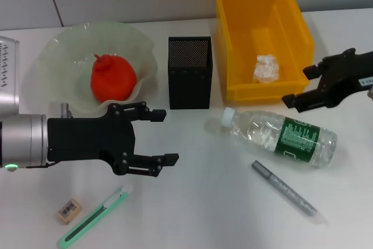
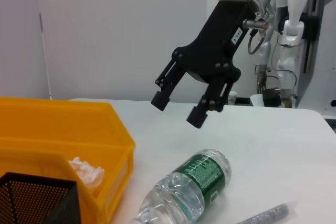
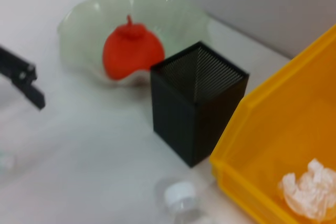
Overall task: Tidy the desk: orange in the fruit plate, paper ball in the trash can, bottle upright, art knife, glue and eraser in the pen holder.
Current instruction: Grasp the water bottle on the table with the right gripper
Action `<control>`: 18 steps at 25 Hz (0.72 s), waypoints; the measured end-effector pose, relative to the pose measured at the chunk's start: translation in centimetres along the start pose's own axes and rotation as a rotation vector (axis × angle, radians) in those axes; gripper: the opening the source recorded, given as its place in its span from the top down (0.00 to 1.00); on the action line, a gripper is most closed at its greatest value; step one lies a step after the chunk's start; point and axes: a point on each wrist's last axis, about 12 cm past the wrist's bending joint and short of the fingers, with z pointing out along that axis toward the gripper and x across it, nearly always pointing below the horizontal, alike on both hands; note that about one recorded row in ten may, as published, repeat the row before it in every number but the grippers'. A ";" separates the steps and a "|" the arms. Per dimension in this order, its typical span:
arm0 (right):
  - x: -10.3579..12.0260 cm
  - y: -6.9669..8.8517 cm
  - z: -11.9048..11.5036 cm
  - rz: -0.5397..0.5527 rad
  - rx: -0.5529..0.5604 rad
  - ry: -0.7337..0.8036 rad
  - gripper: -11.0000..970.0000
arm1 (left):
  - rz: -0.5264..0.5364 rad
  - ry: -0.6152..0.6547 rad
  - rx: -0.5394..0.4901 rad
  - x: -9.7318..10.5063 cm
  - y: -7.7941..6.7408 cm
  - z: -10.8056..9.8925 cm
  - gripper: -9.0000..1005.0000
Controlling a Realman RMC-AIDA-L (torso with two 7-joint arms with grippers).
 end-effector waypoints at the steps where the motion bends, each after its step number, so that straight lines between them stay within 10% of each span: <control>1: 0.0 0.0 0.0 -0.013 -0.004 0.014 0.20 | 0.001 0.001 0.002 0.0 0.0 0.0 0.14; 18: 1.4 -0.4 0.4 -0.154 -0.021 0.167 0.20 | 0.004 0.006 0.017 0.0 -0.2 0.3 0.14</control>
